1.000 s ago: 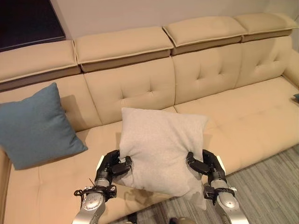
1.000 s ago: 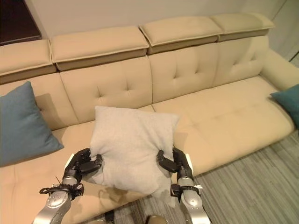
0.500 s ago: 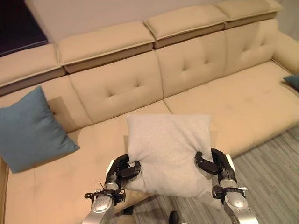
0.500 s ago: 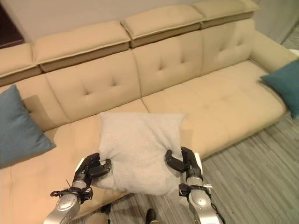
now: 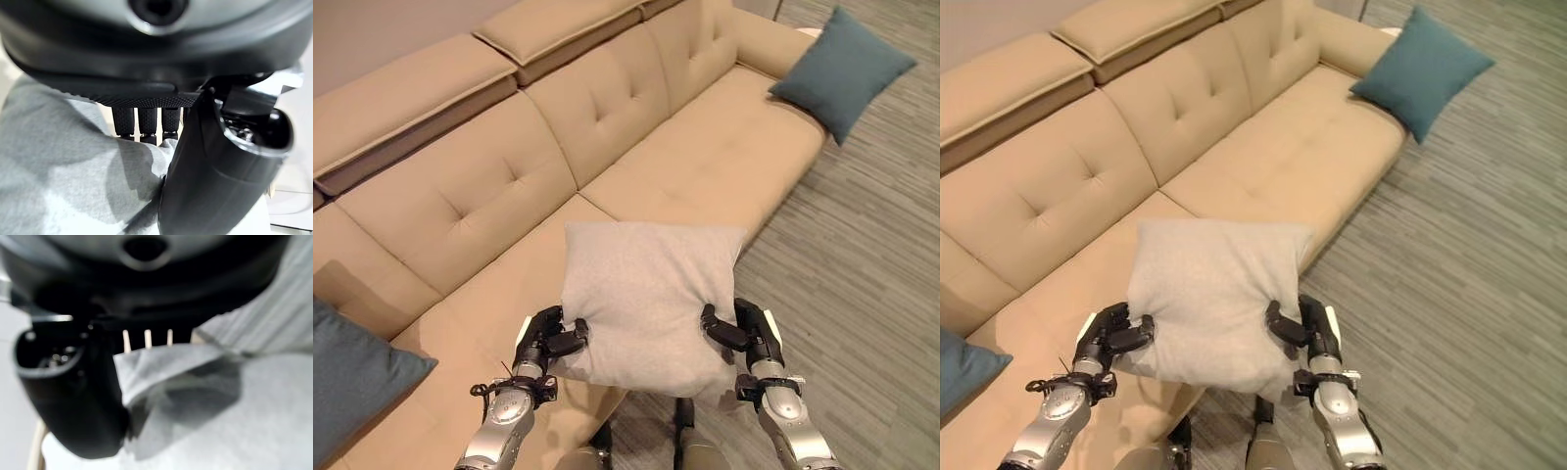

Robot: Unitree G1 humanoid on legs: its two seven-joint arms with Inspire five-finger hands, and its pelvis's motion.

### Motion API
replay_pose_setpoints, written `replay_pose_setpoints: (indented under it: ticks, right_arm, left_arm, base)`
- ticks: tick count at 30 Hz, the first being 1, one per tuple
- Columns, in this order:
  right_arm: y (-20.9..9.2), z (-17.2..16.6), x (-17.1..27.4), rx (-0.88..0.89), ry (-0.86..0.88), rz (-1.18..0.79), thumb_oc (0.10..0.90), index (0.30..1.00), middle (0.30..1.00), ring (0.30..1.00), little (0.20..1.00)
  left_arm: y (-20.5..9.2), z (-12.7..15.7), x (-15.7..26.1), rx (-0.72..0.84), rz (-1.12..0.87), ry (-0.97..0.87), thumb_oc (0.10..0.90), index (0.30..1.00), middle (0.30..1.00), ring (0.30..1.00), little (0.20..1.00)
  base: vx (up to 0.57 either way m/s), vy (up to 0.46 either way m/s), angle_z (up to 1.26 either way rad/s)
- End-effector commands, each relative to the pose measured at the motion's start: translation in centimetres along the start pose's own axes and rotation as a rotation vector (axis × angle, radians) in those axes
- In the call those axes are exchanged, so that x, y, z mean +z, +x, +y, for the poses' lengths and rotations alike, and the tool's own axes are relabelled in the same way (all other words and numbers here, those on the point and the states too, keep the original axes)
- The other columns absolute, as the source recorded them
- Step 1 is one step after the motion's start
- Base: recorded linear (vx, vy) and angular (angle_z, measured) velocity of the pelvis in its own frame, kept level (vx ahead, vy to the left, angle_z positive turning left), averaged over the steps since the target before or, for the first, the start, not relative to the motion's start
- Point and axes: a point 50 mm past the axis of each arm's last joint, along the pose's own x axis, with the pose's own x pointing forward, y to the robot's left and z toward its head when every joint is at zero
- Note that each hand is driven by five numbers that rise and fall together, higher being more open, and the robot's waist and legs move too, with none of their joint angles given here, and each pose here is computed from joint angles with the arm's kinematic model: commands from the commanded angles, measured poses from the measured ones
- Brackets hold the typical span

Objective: Pick up all the scattered cushions and arrange them neatly on the sofa.

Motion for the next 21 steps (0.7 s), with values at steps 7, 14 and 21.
replay_pose_setpoints:
  ticks: [7, 14, 21]
  right_arm:
    - [0.8, 0.2, 7.6, 0.047, 0.040, -0.380, 0.400, 0.300, 0.300, 0.300, 0.300]
    - [0.3, -1.4, 7.2, -0.021, 0.023, -0.369, 0.400, 0.300, 0.300, 0.300, 0.300]
    - [0.3, -1.8, 6.9, -0.023, -0.002, -0.359, 0.400, 0.300, 0.300, 0.300, 0.300]
  left_arm:
    - [0.2, -4.0, 7.0, -0.189, -0.358, -0.115, 0.400, 0.300, 0.300, 0.300, 0.300]
    - [0.7, -6.0, 8.0, -0.240, -0.386, -0.117, 0.400, 0.300, 0.300, 0.300, 0.300]
    - [0.6, -5.9, 8.3, -0.244, -0.404, -0.071, 0.400, 0.300, 0.300, 0.300, 0.300]
  base:
    - [0.00, -0.130, -0.59]
    - [0.03, -0.159, -0.18]
    - [0.19, -0.008, -0.55]
